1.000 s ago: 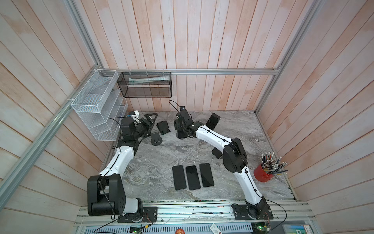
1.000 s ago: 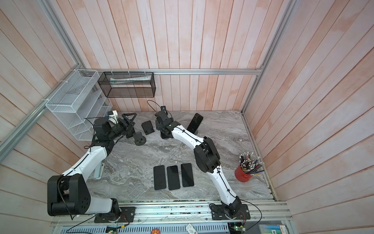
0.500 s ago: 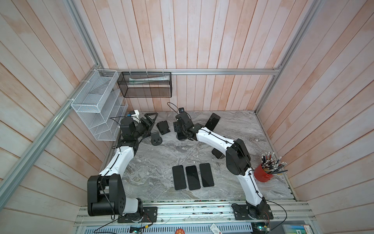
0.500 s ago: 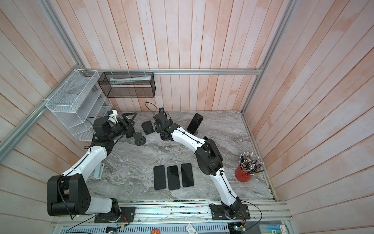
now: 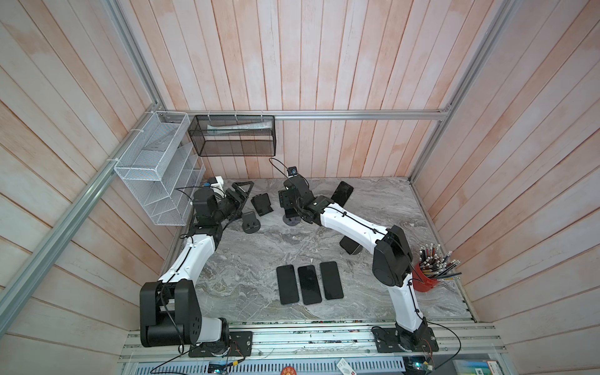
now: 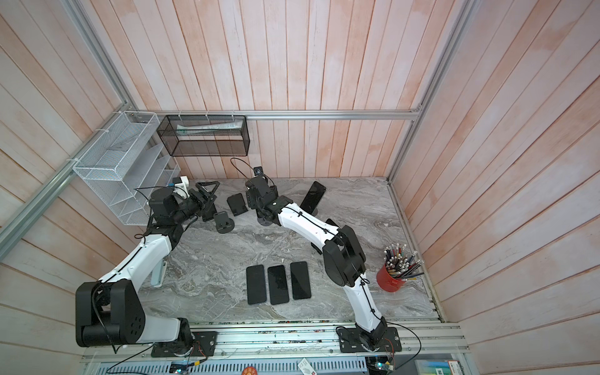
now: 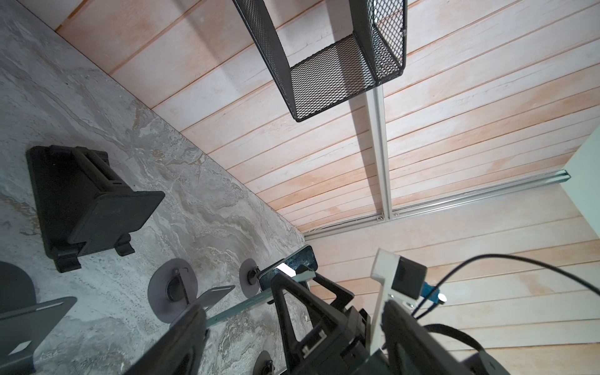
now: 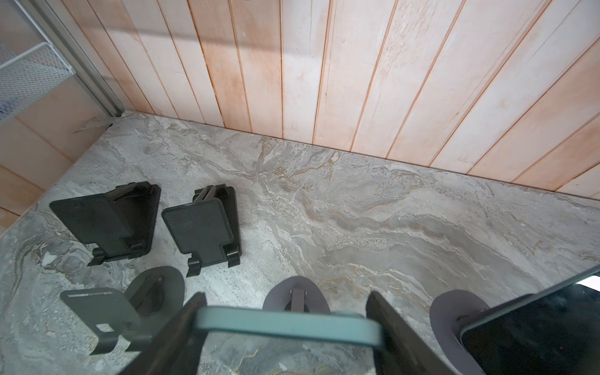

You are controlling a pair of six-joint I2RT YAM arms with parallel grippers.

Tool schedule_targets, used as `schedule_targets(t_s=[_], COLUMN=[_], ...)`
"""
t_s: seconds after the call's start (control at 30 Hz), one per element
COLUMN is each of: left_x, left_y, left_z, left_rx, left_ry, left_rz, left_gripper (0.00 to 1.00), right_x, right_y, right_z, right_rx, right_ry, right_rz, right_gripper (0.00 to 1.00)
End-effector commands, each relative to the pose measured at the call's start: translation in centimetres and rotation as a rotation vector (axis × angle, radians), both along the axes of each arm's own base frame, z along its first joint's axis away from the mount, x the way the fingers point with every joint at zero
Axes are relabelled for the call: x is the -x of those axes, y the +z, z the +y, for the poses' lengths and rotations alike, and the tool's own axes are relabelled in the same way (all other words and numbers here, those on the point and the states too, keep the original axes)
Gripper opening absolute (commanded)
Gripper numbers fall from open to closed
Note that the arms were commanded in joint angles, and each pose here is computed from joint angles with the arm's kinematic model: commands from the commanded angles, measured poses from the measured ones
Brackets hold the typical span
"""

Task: Remove the phone from the phone stand
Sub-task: Remove the phone from the phone stand, then place the phone at the center of the table.

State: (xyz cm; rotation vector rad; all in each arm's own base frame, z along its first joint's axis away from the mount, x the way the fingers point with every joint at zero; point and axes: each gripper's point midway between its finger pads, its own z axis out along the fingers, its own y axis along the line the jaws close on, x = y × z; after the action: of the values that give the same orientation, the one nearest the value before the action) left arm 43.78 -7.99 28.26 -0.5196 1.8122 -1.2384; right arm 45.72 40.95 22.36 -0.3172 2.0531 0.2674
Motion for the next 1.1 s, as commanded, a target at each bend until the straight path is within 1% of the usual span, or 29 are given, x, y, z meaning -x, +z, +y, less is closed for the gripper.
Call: schedule_targets(t_s=[0.0,0.1,0.3,0.43,0.63,0.83,1.07], left_x=[0.1,0.0,0.1,-0.1,-0.2,-0.3,-0.5], left_y=[0.5,0.3,0.9,0.7,0.7,0.4,0.0], left_z=[-0.1,0.0,0.6,1.2,1.9,2.0,2.0], left_rx=[-0.021,-0.029,-0.058,-0.036,-0.039,-0.038,-0.035], left_ry=[0.001,0.007,0.03,0.034,0.054,0.054,0.054], left_rz=[-0.023,-0.016,-0.029,-0.021,-0.019,-0.012,-0.003], left_gripper=[0.85,0.83,0.83,0.83,0.83,0.83,0.83], right_x=[1.5,2.8,5.0,5.9,8.0,9.0,9.7], right_y=[2.5,2.3,2.2,1.3,-0.6,-2.4,-4.8], right_z=[0.4,0.9,2.2,3.1,5.2,6.2,6.2], right_rx=[-0.032,-0.036,-0.052,-0.067,-0.073,-0.1,-0.089], right_ry=[0.004,0.019,0.062,0.097,0.15,0.196,0.177], right_rz=[-0.051,-0.045,-0.03,0.003,0.049,0.114,0.226], right_gripper=[0.7,0.7,0.7,0.69,0.69,0.69,0.69])
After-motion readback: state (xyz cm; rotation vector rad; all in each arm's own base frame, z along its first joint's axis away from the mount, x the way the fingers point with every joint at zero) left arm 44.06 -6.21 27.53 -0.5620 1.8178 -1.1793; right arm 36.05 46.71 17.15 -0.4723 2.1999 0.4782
